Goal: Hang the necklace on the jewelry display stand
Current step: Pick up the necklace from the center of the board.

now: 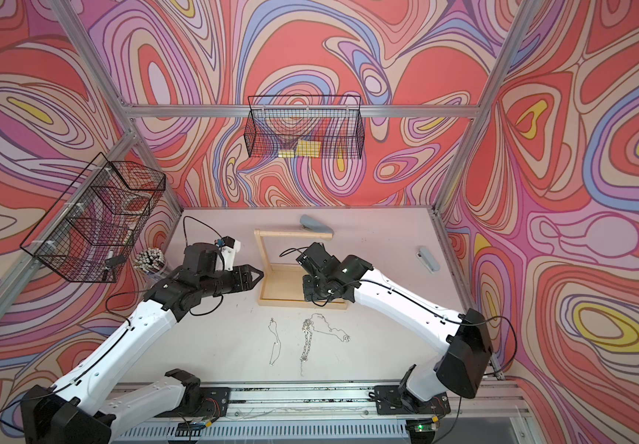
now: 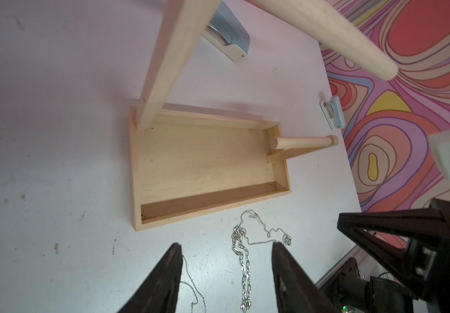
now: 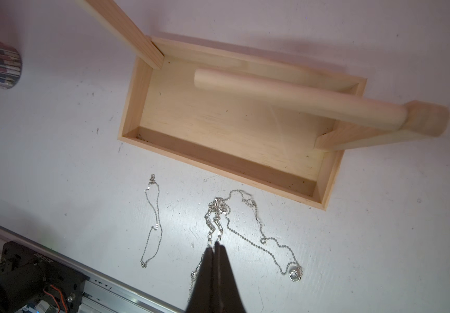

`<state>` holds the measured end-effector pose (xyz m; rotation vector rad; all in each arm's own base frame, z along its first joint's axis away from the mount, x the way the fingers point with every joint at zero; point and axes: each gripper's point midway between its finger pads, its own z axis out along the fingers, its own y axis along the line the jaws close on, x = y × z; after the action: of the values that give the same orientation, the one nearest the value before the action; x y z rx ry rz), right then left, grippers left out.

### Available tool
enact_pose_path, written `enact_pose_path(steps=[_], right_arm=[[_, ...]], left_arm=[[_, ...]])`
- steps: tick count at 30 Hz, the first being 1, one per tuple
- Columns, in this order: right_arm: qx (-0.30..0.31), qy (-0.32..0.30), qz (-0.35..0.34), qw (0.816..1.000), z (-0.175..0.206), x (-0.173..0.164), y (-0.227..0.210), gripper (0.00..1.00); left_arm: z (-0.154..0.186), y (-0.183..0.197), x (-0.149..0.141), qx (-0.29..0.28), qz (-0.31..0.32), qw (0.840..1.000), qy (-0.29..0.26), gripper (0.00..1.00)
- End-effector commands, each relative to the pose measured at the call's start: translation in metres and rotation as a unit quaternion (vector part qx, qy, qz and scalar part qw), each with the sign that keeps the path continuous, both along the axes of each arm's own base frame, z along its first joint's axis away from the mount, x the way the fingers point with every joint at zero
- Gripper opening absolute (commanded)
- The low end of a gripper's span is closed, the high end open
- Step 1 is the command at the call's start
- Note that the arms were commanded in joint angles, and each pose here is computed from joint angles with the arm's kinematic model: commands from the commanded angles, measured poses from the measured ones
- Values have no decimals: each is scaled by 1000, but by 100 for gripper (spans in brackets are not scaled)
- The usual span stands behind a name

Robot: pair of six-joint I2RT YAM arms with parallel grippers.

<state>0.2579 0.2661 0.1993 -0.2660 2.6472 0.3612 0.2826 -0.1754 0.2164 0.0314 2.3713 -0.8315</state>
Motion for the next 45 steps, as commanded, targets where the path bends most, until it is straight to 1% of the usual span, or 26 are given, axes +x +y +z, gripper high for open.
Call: enact_pose_path(steps=[1,3,5,8,10,13,17,21,25,30,33,36,38,39,42,45], right_arm=[[-2,-26,20,999,25,2,1,0],[-3,-35,23,999,33,5,2,0],[-13,-36,25,999,30,6,0,0],[-51,-14,21,998,-1,0,-12,0],[-72,7,14,997,-28,-5,-20,12],[-79,40,11,996,-65,-15,-22,31],[-79,63,7,995,-103,-19,-20,45],[-88,81,11,993,-129,-20,-16,46],[-95,94,13,991,-147,-17,-11,48],[-103,104,3,989,-165,-12,-15,44],[-115,108,-6,987,-173,-10,-23,43],[-114,113,-8,987,-177,-8,-26,40],[-112,114,-7,987,-177,-9,-25,40],[-122,124,-7,985,-188,-11,-27,39],[-126,129,-6,984,-197,-13,-28,38],[-120,139,-3,983,-202,-15,-26,34]], left_arm=[[28,-19,0,-10,-49,997,-53,56],[31,-23,-1,-5,-56,997,-61,56],[33,-22,-1,4,-53,997,-65,56],[33,-16,0,14,-39,997,-69,57],[31,-14,1,15,-31,997,-72,58],[25,-11,2,15,-19,997,-67,59],[17,-9,2,20,-16,998,-56,60],[13,-8,2,26,-12,998,-51,60],[10,-7,4,32,-10,998,-47,61],[8,-5,6,40,-5,998,-46,62],[8,-4,7,43,0,998,-45,62],[8,-4,9,42,0,998,-46,62],[8,-5,9,43,0,998,-47,62],[8,-4,9,44,1,998,-47,62],[9,-3,10,45,4,998,-48,62],[10,-1,9,47,7,998,-49,63]])
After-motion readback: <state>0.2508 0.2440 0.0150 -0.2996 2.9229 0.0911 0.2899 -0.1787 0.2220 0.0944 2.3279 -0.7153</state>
